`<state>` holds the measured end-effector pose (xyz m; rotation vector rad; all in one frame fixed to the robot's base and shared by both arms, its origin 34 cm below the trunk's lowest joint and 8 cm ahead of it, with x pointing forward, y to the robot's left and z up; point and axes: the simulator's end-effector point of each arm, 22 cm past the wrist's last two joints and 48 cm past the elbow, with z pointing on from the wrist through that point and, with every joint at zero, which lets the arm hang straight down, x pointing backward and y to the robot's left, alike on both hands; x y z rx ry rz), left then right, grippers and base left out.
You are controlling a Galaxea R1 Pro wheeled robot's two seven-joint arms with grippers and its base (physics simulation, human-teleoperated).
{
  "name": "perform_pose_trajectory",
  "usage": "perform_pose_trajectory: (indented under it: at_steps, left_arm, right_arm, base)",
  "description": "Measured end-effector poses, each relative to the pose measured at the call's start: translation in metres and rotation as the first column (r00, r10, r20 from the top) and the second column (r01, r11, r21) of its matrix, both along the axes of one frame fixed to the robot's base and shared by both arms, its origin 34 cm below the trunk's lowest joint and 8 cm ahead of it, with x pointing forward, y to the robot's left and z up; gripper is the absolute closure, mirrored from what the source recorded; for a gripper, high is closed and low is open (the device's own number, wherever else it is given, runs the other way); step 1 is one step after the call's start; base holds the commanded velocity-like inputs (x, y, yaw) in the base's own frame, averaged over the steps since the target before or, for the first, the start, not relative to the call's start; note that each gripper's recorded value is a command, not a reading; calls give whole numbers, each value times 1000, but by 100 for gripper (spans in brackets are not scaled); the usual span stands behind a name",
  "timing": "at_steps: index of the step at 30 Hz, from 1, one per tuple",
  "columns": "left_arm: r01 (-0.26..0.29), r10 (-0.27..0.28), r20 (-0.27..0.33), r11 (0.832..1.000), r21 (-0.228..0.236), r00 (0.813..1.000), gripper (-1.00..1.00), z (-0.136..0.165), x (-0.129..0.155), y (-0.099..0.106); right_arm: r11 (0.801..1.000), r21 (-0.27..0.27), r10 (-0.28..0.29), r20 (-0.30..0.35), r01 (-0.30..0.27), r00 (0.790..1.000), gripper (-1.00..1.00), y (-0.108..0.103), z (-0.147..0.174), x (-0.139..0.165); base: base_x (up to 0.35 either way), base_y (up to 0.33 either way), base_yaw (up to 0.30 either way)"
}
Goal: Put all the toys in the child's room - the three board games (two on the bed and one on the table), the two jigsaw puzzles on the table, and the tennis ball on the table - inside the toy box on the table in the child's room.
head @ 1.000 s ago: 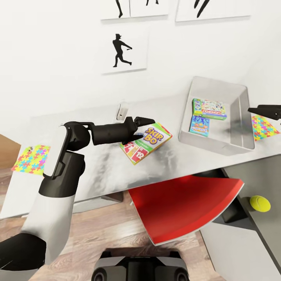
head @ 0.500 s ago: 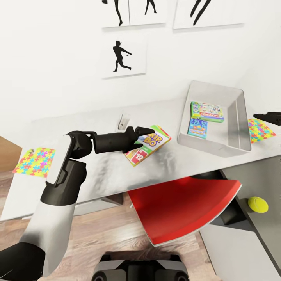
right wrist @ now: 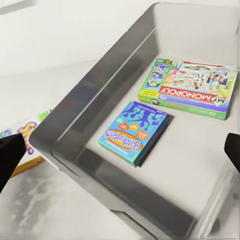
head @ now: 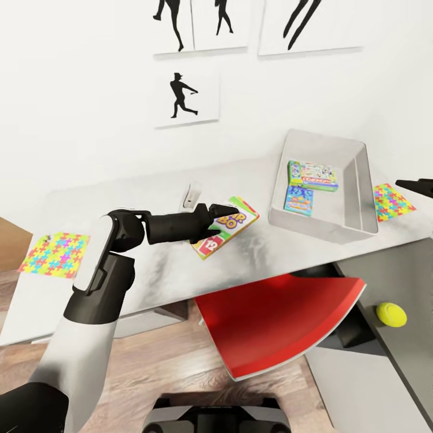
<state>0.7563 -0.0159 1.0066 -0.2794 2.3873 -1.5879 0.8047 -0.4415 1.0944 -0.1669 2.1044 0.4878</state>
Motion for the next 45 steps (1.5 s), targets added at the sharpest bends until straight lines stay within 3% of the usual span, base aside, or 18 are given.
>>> perform_pose_trajectory:
  at_steps: [16, 27, 39, 41, 45]
  left_arm:
    - [-17, 17, -7, 1000, 11, 1000, -100, -2, -7, 13]
    - [-48, 48, 19, 999, 15, 999, -100, 4, 0, 38]
    - [-126, 125, 20, 992, 3, 992, -100, -4, 1, 95]
    - [-149, 149, 16, 989, 4, 989, -100, -8, -1, 111]
    - [-169, 169, 15, 986, 0, 986, -100, -9, -3, 124]
  right_arm:
    - [1000, 9, 1, -11, -1, 1000, -100, 4, -2, -9]
    - [1000, 11, 3, 0, -3, 1000, -100, 5, 7, -12]
    - [1000, 18, 6, 16, -6, 1000, -100, 8, 17, -14]
    - [1000, 23, 13, 14, -13, 1000, -100, 13, 16, -14]
    - [999, 28, 25, 11, -25, 1000, -100, 20, 14, -15]
  base:
    - [0, 0, -27]
    - [0, 0, -4]
    - [0, 0, 0]
    - [0, 0, 0]
    - [0, 0, 0]
